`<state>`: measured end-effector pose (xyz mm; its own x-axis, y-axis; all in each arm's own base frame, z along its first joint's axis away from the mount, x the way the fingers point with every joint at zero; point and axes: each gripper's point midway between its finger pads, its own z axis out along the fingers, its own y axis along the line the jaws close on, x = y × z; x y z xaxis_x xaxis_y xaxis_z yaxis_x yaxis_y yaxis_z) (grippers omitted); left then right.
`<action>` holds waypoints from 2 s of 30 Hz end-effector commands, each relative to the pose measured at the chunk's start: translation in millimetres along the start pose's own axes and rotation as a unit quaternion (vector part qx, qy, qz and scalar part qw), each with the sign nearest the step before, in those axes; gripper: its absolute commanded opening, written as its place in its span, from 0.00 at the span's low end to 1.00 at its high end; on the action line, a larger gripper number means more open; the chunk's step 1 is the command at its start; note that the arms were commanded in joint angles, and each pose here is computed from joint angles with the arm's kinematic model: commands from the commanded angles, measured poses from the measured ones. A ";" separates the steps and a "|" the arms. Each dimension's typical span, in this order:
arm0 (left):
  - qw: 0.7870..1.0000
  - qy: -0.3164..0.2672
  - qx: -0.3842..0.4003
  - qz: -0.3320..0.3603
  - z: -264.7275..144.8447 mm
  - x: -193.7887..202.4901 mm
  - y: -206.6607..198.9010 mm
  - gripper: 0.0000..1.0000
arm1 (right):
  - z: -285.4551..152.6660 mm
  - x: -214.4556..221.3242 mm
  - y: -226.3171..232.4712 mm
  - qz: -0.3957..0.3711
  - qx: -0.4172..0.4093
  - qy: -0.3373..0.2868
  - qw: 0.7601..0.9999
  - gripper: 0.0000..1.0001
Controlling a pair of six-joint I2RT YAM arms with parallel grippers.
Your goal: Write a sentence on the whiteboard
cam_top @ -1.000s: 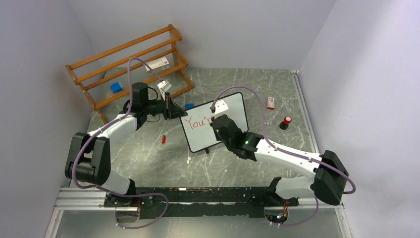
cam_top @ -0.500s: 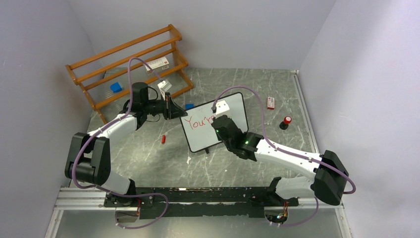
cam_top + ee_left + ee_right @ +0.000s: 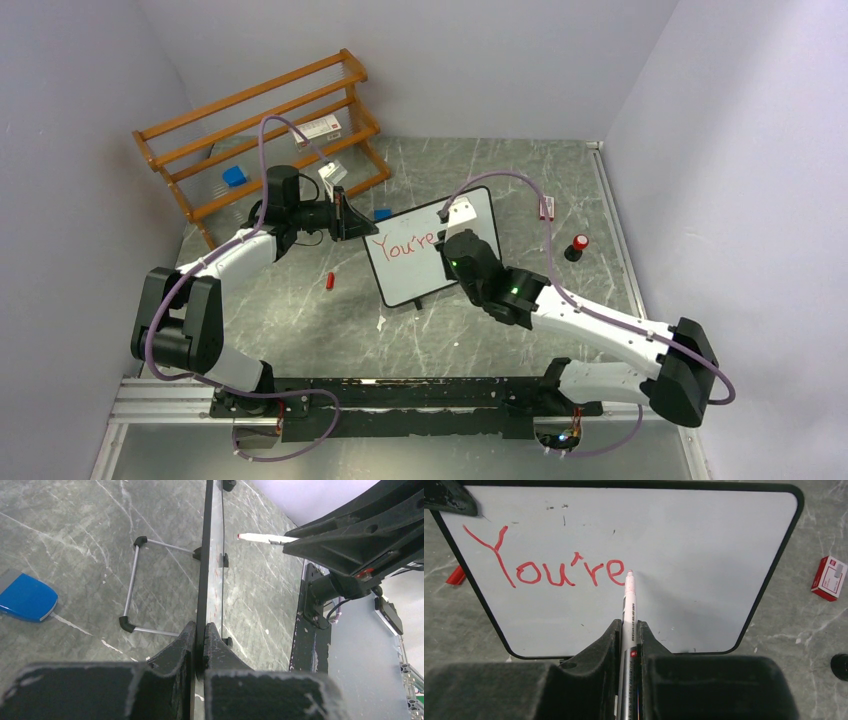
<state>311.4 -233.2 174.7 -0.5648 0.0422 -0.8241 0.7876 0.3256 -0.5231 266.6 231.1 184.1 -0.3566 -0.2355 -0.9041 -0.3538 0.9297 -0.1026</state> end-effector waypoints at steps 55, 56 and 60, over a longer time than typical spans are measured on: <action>0.998 0.042 -0.033 -0.027 7.3 34.8 18.4 0.05 | -14.3 19.7 25.1 -0.015 -0.032 -0.006 0.999 0.00; 0.998 0.042 -0.033 -0.027 7.1 34.8 18.2 0.05 | -14.8 19.7 29.6 -0.014 -0.035 -0.009 0.999 0.00; 0.998 0.040 -0.033 -0.026 7.3 34.3 17.6 0.05 | -14.9 16.9 42.6 -0.010 -0.044 -0.024 0.999 0.00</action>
<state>311.7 -233.2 174.4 -0.5677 0.0494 -0.8217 0.7867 0.3266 -0.5239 230.0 254.6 163.1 -0.3372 -0.3003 -0.8923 -0.4700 0.8749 -0.1169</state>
